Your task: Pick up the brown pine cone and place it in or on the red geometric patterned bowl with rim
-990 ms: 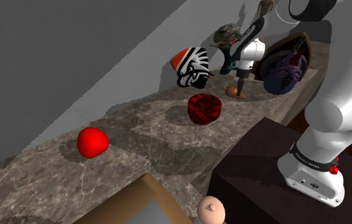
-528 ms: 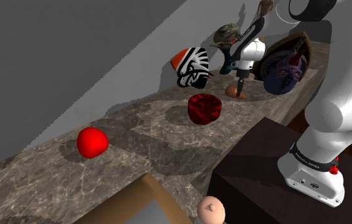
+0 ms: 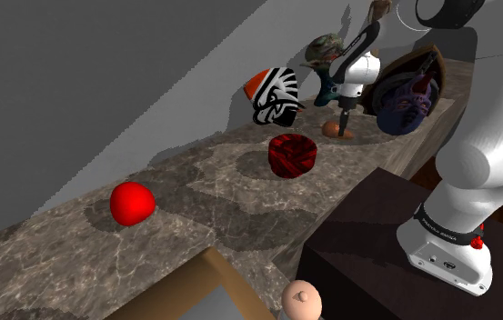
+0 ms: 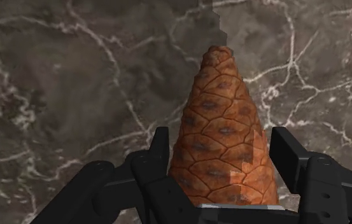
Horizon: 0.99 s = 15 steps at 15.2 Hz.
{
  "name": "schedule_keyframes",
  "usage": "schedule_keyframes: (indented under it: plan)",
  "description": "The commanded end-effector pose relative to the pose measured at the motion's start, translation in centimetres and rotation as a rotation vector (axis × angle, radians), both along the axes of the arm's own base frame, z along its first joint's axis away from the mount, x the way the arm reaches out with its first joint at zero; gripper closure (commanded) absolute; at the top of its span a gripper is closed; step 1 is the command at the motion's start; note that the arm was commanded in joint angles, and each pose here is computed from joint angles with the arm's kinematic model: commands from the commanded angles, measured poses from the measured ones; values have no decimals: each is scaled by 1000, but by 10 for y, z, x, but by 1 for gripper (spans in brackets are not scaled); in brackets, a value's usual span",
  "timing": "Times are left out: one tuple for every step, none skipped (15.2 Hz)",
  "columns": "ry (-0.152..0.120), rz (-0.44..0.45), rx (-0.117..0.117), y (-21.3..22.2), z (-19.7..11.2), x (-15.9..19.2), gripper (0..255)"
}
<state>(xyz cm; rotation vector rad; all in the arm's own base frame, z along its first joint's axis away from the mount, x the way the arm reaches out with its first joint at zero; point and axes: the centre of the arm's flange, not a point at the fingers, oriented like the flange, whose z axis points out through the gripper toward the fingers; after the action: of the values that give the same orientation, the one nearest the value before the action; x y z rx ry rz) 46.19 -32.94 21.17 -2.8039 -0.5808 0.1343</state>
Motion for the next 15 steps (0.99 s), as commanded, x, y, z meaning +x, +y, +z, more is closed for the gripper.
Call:
schedule_keyframes:
  plan:
    - [0,0,0,0,10,0,255]
    - [0,0,0,0,15,0,255]
    - [0,0,0,0,20,0,255]
    - [0,0,0,0,26,0,255]
    - [0,0,0,0,31,0,255]
    - [0,0,0,0,36,0,255]
    - [0,0,0,0,42,0,255]
    - [0,0,0,0,47,0,255]
    - [0,0,0,0,52,0,255]
    - [0,0,0,0,57,0,255]
    - [0,0,0,0,63,0,255]
    - [0,0,0,0,68,0,255]
    - [0,0,0,0,73,0,255]
    - [0,0,0,0,79,0,255]
    - [0,0,0,0,84,0,255]
